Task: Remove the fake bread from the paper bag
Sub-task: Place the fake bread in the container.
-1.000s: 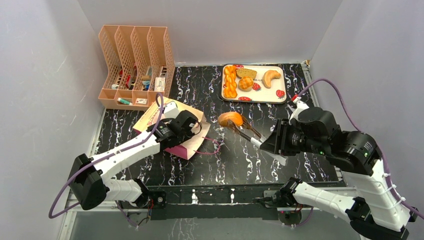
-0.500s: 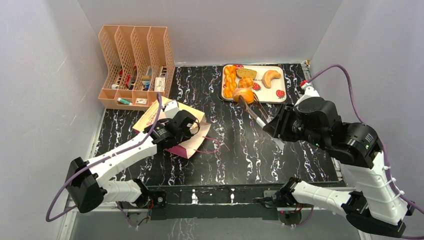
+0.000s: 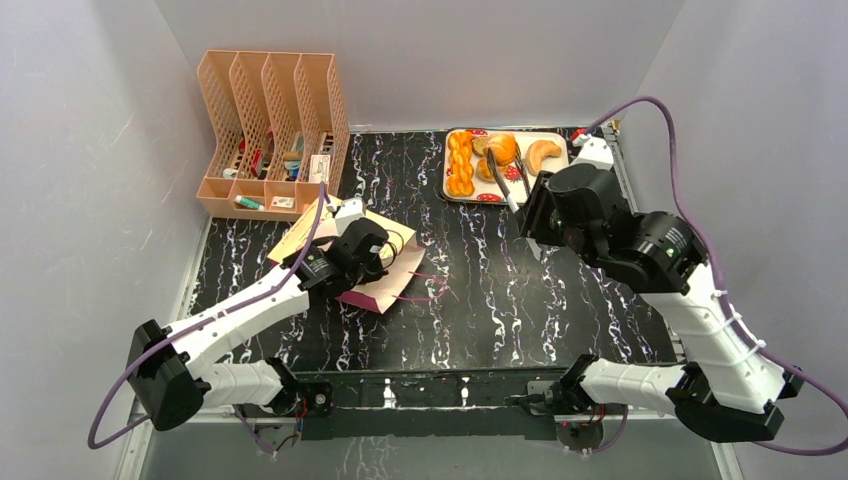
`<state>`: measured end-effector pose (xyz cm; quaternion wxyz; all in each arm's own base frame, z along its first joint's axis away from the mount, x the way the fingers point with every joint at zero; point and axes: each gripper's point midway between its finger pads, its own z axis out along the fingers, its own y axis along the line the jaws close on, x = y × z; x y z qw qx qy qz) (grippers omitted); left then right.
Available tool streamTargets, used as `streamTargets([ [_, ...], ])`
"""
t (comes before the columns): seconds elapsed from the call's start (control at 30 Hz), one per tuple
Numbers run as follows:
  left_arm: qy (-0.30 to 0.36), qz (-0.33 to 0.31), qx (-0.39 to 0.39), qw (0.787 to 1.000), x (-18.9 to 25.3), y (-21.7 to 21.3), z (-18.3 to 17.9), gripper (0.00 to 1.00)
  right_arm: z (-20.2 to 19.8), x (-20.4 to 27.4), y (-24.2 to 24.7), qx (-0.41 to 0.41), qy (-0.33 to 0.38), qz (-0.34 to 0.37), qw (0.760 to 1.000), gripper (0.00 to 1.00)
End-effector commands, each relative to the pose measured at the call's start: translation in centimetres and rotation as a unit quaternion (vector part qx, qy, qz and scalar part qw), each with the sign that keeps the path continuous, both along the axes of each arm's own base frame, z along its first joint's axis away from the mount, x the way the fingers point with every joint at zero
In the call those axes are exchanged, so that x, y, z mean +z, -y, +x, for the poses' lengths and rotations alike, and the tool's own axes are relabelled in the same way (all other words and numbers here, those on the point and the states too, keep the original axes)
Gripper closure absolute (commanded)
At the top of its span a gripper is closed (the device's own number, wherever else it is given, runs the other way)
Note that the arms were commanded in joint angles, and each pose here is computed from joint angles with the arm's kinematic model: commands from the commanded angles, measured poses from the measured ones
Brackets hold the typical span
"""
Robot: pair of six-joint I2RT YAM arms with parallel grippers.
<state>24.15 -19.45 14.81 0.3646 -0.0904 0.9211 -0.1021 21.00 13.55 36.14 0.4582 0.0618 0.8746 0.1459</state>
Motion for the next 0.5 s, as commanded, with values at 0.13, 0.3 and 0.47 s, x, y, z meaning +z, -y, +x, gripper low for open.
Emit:
streamTargets([
  [0.13,0.03,-0.017,-0.051,0.998,3.2,0.6,-0.1,1.0,5.0,3.9,-0.3,-0.06,0.11,-0.003,0.992,1.0],
  [0.3,0.039,-0.019,-0.075,0.996,4.1,0.7,-0.5,1.0,7.6,2.8,-0.6,-0.064,0.104,-0.011,0.993,1.0],
  [0.47,0.047,-0.025,-0.099,0.994,4.9,1.1,-0.7,1.0,11.1,0.6,1.5,-0.064,0.081,-0.004,0.995,1.0],
])
